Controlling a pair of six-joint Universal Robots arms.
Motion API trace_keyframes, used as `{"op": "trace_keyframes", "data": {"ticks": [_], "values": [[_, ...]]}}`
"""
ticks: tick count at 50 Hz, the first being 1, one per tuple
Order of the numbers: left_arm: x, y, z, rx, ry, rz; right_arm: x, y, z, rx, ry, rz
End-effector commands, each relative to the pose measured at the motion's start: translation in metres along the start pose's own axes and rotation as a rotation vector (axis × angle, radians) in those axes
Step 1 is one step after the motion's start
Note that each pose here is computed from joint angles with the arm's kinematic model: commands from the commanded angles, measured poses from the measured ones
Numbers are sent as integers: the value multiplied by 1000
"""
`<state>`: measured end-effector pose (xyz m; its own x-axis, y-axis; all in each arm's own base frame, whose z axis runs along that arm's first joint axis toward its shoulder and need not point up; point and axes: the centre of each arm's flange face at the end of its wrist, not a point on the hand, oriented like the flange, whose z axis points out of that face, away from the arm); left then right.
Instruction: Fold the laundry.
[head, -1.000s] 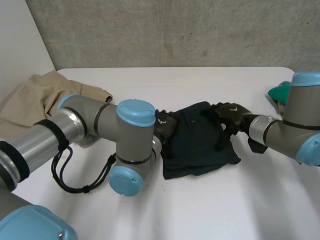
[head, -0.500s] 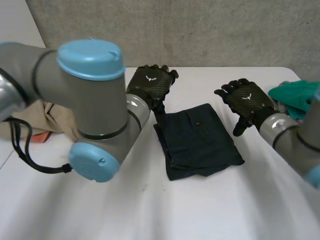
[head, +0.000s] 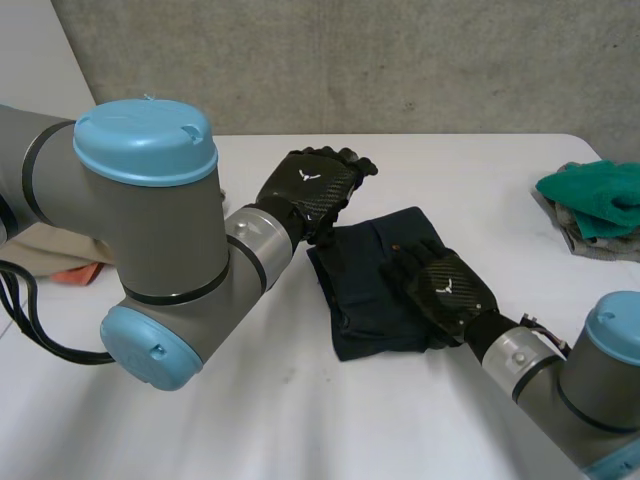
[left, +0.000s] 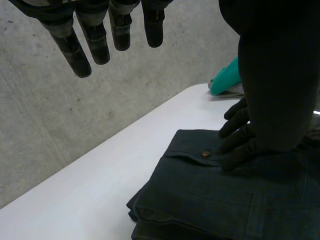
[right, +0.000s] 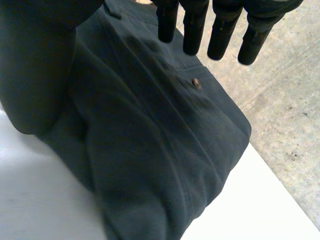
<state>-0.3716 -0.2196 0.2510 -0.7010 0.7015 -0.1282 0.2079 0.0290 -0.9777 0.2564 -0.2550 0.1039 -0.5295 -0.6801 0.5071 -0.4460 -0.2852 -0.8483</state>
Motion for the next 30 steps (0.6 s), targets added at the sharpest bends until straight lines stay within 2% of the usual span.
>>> {"op": "trace_keyframes", "data": {"ticks": [1, 12, 19, 26, 30], "values": [[-2, 0, 0, -1, -4, -1, 7, 5, 17, 19, 20, -31], [-1, 2, 1, -6, -2, -1, 15, 6, 47, 45, 52, -38], [-2, 1, 0, -3, -2, -1, 43, -17, 67, 134, 122, 23], [-3, -13, -4, 36, -7, 1, 107, -76, 72, 299, 267, 72], [-4, -19, -6, 64, -10, 2, 156, -83, 65, 356, 362, 109]]}}
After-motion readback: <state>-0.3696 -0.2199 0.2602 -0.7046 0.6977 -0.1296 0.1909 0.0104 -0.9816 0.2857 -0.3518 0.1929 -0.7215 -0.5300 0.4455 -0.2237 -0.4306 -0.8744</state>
